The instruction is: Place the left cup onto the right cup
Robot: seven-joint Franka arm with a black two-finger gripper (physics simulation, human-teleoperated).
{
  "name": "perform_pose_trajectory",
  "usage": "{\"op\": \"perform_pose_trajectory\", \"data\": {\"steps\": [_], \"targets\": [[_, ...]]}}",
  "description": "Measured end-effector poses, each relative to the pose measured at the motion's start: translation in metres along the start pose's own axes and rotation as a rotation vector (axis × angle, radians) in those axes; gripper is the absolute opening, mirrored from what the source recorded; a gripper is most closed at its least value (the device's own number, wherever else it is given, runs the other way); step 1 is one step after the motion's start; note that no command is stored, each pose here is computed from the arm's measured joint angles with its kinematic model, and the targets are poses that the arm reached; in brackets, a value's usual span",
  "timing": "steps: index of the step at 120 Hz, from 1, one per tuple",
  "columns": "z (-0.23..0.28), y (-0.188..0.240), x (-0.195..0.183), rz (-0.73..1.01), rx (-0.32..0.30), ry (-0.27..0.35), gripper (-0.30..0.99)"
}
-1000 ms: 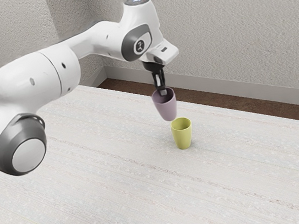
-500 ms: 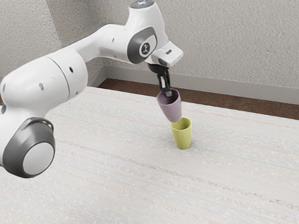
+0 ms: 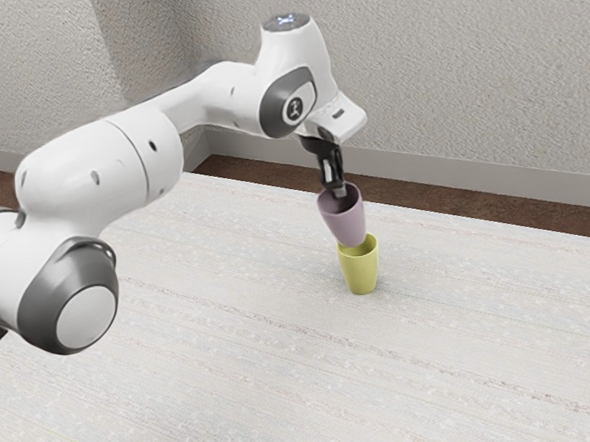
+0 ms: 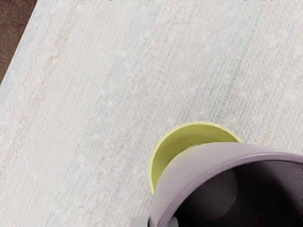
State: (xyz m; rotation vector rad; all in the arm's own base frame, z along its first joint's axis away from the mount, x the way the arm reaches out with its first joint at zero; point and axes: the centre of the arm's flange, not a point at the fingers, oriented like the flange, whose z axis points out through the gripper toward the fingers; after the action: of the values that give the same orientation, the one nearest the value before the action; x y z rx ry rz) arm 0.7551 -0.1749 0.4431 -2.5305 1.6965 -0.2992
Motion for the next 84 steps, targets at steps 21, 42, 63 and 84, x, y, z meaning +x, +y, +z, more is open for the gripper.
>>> {"op": "perform_pose_trajectory", "data": {"steps": [21, 42, 63, 84], "targets": [[0.005, -0.002, 0.004, 0.018, 0.011, 0.015, -0.09], [0.015, -0.003, 0.004, 0.03, 0.01, 0.023, -0.09], [0.029, -0.004, 0.002, 0.033, -0.005, 0.025, -0.09], [0.04, -0.006, -0.004, 0.034, -0.019, 0.015, -0.09]]}}
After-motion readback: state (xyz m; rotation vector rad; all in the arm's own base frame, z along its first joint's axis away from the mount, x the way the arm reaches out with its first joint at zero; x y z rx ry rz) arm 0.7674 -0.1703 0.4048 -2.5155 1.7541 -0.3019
